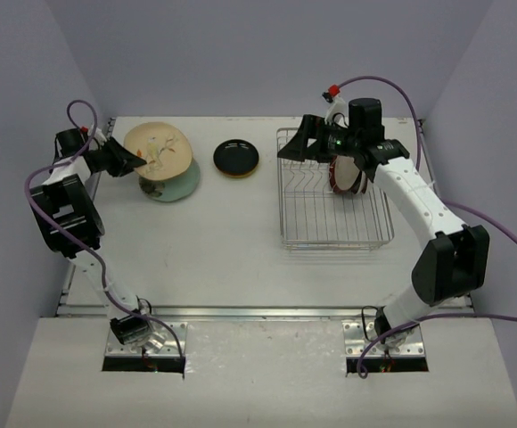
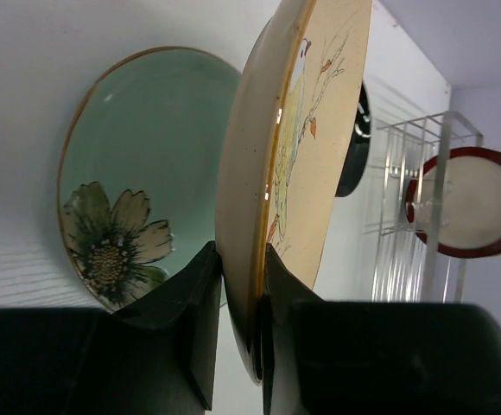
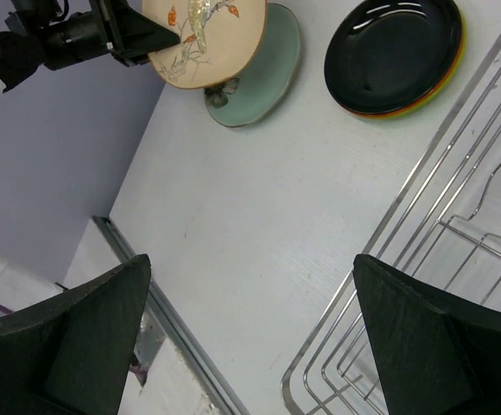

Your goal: Unload the plates from the dish rack

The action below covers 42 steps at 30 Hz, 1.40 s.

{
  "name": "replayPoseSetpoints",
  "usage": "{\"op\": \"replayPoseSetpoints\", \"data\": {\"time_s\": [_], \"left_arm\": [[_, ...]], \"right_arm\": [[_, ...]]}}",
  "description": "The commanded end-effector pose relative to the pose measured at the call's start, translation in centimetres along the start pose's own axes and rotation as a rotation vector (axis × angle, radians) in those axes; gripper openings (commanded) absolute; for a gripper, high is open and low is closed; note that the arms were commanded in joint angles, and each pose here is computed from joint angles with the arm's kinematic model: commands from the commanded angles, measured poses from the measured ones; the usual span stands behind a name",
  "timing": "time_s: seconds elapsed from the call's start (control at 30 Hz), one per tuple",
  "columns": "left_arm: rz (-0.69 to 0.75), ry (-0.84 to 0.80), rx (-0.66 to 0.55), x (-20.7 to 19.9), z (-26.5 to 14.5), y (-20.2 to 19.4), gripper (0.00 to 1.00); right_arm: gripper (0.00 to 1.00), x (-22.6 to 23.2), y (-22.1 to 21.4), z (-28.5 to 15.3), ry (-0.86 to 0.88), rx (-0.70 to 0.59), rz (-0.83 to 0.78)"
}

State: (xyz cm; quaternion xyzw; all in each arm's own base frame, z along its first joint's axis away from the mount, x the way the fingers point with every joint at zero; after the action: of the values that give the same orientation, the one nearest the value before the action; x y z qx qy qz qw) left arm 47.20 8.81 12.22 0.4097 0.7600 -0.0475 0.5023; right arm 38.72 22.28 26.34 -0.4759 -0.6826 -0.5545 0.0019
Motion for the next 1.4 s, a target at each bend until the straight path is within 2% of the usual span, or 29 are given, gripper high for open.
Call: {"op": "replayPoseSetpoints", "data": {"time_s": [0.0, 0.37, 0.43, 0.5, 0.7, 0.93, 1.13, 1.23, 1.37], "left_arm": [[0.084, -0.110, 0.029, -3.0, 0.6, 0.8, 0.00], [-0.009, -0.098, 0.098, 1.0, 2.6, -1.4, 0.00], [-0.017, -0.086, 0.103, 1.6, 2.7, -1.8, 0.03], [-0.026, -0.072, 0.106, 2.1, 2.6, -2.3, 0.08], [-0.043, -0.001, 0.103, 3.9, 1.9, -2.6, 0.40], [-0.017, 0.105, 0.070, 5.2, 0.7, -2.3, 0.53], [0.157, 0.386, -0.042, 6.0, -2.1, 0.5, 0.73], [0.255, 0.569, -0.111, 6.5, -3.9, 1.9, 0.78], [0.408, 0.684, -0.157, 4.9, -4.8, 2.3, 0.82]], "right_arm": [[0.99, 0.3, 0.7, -1.1, -0.014, -0.030, -0.057], [0.99, -0.1, 0.4, -0.7, -0.013, -0.007, -0.045], [0.99, -0.2, 0.5, -0.6, -0.014, -0.004, -0.042], [0.99, -0.2, 0.5, -0.7, -0.015, -0.003, -0.041], [0.99, 0.0, 0.7, -0.9, -0.014, -0.003, -0.045], [0.99, 0.2, 0.6, -1.2, -0.017, -0.004, -0.048], [0.99, -1.3, 1.2, -1.6, -0.124, -0.016, -0.073], [0.99, -3.0, 1.8, -1.9, -0.231, -0.032, -0.088], [0.99, -4.6, 2.0, -2.3, -0.326, -0.042, -0.106]]}}
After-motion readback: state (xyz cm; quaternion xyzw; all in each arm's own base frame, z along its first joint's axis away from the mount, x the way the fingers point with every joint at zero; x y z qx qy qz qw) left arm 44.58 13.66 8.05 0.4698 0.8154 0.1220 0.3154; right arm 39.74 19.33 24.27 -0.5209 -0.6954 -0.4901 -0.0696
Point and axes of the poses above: each gripper's point midway between its finger pads, its own z axis out along the fingers, its own x axis along the line the jaws close on, y = z × x, the point moved 1 cm from there along -z, back along the fingers, and after that the axes turned 6 degrees about -z, right-handed, at the moved point
